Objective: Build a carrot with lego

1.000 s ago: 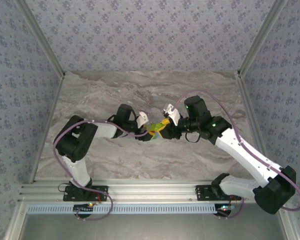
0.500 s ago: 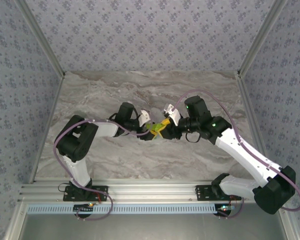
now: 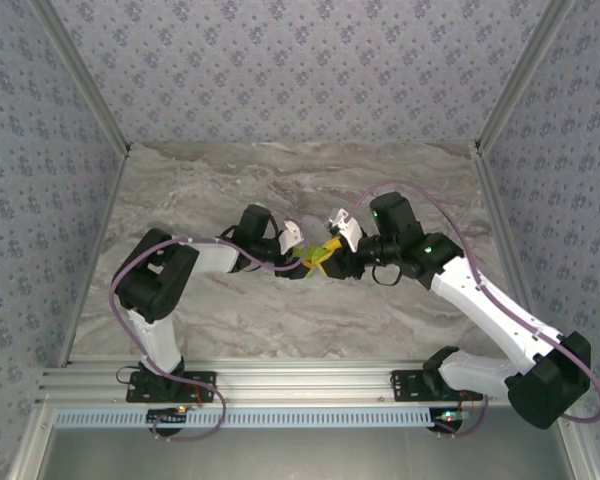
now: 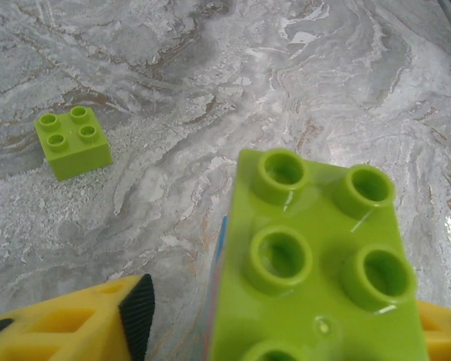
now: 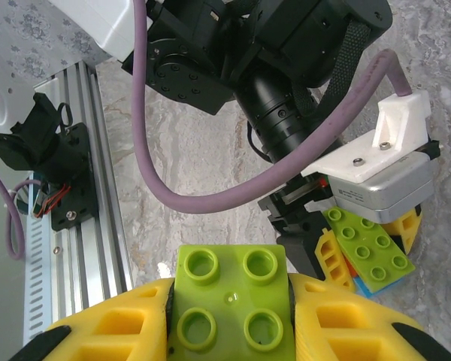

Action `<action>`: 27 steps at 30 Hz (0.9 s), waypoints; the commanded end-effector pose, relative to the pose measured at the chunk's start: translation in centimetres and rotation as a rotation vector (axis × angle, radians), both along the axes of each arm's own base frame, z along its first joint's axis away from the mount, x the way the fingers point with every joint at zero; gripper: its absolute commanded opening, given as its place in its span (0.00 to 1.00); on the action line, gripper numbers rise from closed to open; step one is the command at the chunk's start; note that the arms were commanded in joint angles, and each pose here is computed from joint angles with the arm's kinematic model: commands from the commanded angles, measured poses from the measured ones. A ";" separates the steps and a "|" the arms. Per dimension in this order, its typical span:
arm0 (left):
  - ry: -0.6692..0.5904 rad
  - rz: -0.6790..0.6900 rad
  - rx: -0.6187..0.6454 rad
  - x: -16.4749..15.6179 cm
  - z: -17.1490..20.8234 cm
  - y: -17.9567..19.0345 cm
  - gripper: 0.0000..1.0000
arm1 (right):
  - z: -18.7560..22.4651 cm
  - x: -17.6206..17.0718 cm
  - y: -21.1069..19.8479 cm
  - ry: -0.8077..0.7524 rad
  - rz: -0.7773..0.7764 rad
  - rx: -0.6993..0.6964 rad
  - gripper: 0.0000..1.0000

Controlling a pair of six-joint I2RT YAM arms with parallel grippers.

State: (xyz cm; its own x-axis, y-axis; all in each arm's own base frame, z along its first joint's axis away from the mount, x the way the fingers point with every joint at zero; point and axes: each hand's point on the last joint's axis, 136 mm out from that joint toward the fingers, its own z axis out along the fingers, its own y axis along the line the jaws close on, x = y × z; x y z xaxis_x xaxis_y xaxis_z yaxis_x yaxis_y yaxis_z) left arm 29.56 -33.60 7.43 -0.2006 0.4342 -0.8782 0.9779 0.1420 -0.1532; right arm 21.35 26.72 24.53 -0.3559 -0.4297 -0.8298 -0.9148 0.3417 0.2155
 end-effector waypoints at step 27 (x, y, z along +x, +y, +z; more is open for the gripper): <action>0.146 -0.169 -0.152 -9.0 7.4 2.5 0.00 | -1.5 1.8 -1.5 0.030 -0.049 -0.014 0.29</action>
State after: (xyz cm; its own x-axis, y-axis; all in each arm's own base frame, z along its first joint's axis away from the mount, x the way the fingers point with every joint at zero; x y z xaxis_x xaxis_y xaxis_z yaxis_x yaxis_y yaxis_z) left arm 22.62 -31.62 13.17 -0.2527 0.3508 -0.9017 0.9630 0.0007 -0.2696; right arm 22.98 25.05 22.87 -0.4127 -0.4211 -0.8077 -0.8813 0.4087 0.2372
